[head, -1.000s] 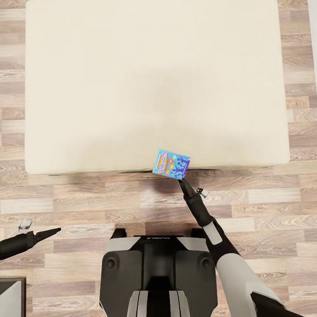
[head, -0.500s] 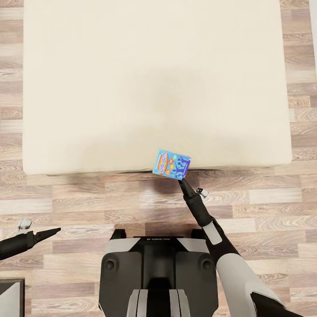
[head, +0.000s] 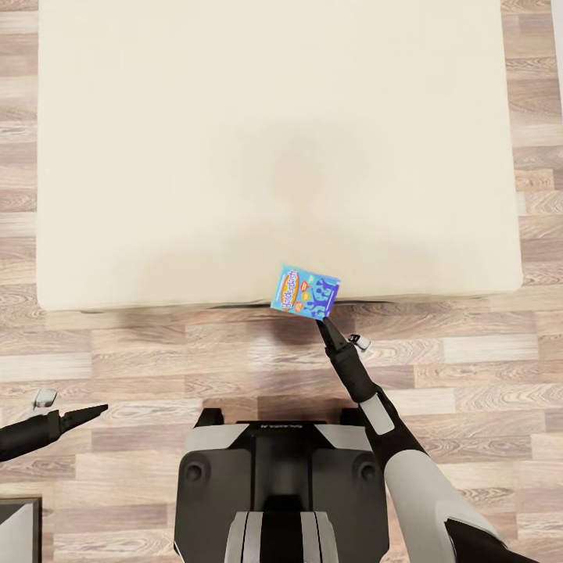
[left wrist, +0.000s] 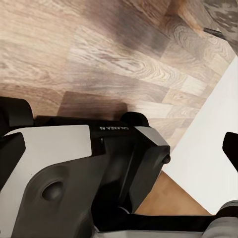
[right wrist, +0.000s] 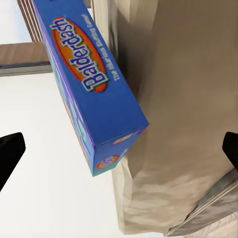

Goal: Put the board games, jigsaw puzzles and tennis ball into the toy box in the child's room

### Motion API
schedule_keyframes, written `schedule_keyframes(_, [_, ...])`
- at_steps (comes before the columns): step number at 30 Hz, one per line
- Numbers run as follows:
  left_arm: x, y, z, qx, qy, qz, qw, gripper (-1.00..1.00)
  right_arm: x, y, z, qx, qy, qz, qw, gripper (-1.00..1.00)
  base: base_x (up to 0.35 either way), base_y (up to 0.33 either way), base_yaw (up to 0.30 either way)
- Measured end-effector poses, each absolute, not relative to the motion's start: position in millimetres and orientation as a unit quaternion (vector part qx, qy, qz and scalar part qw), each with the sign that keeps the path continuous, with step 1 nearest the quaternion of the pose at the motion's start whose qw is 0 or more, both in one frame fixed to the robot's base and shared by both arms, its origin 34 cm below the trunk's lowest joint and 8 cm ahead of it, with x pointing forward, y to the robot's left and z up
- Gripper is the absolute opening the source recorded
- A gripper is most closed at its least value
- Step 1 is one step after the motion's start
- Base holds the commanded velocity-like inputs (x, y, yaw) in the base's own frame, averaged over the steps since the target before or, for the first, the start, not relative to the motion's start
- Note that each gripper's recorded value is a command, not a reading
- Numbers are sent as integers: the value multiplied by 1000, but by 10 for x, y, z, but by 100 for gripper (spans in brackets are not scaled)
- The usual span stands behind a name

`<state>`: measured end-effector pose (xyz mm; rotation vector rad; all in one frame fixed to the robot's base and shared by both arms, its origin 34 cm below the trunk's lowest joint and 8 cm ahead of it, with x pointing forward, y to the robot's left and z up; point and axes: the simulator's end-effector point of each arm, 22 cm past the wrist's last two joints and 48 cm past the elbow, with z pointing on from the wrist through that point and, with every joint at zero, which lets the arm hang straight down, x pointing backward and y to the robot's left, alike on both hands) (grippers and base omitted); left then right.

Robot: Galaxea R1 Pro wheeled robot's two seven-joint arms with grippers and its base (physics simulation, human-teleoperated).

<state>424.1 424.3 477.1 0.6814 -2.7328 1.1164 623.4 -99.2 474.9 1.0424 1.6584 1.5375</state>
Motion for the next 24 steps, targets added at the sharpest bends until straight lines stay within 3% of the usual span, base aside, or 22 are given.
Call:
schedule_keyframes(13, [4241, 4243, 4772, 225, -900, 368, 56, 100, 6234, -977, 4751, 397, 631, 586, 319, 100, 0, 1, 0])
schedule_keyframes(24, [4240, 4243, 4771, 225, -901, 368, 56, 100, 6233, -984, 4749, 397, 631, 585, 319, 100, 0, 98, 0])
